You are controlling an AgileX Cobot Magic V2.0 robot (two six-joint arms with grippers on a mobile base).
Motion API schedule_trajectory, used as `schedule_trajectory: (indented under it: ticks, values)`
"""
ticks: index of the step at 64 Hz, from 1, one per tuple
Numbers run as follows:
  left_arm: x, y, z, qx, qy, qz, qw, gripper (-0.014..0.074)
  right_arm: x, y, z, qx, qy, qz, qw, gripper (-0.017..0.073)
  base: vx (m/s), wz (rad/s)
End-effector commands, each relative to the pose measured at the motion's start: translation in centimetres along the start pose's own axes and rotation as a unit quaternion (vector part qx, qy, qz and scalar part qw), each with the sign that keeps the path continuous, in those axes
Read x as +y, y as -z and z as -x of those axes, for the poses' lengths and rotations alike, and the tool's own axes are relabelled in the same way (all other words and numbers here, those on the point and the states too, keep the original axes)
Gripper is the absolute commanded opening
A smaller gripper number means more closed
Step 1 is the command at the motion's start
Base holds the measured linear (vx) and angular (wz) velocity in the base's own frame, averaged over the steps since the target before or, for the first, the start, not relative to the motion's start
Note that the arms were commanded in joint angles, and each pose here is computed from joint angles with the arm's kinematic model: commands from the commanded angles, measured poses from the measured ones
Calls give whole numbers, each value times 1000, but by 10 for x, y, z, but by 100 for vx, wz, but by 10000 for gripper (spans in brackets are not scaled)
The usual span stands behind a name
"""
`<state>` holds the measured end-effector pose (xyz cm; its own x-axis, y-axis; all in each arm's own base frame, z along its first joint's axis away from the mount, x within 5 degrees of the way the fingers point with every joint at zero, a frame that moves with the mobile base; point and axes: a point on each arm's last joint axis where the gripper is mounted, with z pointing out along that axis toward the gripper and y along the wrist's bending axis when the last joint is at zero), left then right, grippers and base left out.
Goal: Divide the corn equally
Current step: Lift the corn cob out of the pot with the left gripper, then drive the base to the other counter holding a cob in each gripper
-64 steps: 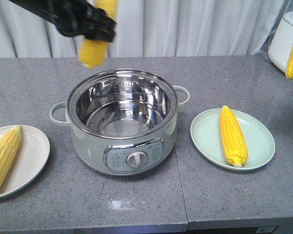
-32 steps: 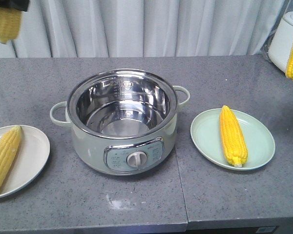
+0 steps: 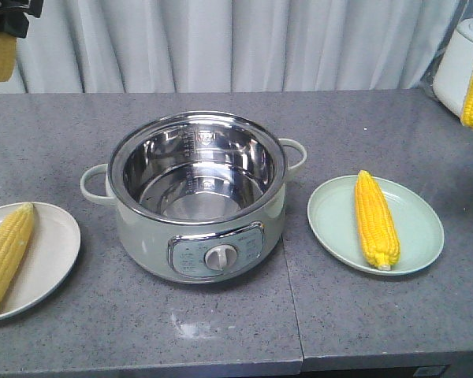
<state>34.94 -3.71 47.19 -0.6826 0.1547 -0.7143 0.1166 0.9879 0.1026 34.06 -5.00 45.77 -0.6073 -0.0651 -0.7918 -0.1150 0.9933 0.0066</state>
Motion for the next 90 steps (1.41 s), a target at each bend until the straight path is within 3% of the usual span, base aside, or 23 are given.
schedule_trajectory:
  ticks: [1, 90]
  values:
    - [3, 28, 8, -62, 8, 5, 998, -6, 3, 26, 13, -64, 4, -12, 998, 216, 0, 0]
    - [3, 27, 8, -59, 7, 5, 998, -6, 3, 26, 13, -64, 4, -12, 998, 216, 0, 0]
